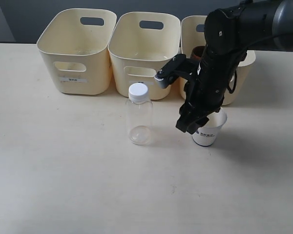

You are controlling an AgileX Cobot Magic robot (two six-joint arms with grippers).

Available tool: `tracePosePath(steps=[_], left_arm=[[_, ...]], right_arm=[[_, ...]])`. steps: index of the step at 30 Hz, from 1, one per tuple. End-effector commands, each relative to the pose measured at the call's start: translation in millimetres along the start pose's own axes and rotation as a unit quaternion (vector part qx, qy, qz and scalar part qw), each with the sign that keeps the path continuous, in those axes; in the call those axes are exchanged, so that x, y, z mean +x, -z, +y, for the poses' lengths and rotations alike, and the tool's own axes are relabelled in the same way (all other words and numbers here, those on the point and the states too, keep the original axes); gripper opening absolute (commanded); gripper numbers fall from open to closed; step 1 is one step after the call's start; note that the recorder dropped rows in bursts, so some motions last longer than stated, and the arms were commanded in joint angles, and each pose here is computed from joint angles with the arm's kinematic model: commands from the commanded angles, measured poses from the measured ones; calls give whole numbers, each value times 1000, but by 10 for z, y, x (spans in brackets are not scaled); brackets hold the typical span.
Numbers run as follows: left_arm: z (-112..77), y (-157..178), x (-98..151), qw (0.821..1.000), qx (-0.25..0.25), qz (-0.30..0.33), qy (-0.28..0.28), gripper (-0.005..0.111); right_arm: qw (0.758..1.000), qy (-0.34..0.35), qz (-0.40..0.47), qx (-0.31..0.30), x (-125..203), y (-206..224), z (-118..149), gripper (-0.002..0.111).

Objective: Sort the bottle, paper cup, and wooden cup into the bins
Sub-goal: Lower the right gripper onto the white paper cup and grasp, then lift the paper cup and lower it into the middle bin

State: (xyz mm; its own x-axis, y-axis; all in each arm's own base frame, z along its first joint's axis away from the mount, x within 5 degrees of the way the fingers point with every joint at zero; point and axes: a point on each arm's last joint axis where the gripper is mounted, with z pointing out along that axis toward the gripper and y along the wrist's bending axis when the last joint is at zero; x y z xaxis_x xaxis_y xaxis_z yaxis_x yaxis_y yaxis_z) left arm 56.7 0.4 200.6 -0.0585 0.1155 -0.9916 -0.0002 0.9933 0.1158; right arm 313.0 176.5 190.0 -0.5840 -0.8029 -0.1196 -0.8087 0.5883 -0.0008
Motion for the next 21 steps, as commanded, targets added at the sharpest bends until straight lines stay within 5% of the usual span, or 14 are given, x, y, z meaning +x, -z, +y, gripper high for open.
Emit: tracePosePath(steps=[1, 8, 12, 21], left_arm=[[1, 3, -3, 1000, -1, -5, 1, 0], [1, 3, -3, 1000, -1, -5, 1, 0], [1, 3, -3, 1000, -1, -5, 1, 0], [1, 3, -3, 1000, -1, -5, 1, 0]], right_arm=[[1000, 10, 10, 11, 3, -93, -33, 49], [999, 15, 35, 11, 15, -231, -57, 43], [997, 37, 69, 13, 79, -214, -62, 1], [997, 44, 16, 56, 174, 520, -4, -1]])
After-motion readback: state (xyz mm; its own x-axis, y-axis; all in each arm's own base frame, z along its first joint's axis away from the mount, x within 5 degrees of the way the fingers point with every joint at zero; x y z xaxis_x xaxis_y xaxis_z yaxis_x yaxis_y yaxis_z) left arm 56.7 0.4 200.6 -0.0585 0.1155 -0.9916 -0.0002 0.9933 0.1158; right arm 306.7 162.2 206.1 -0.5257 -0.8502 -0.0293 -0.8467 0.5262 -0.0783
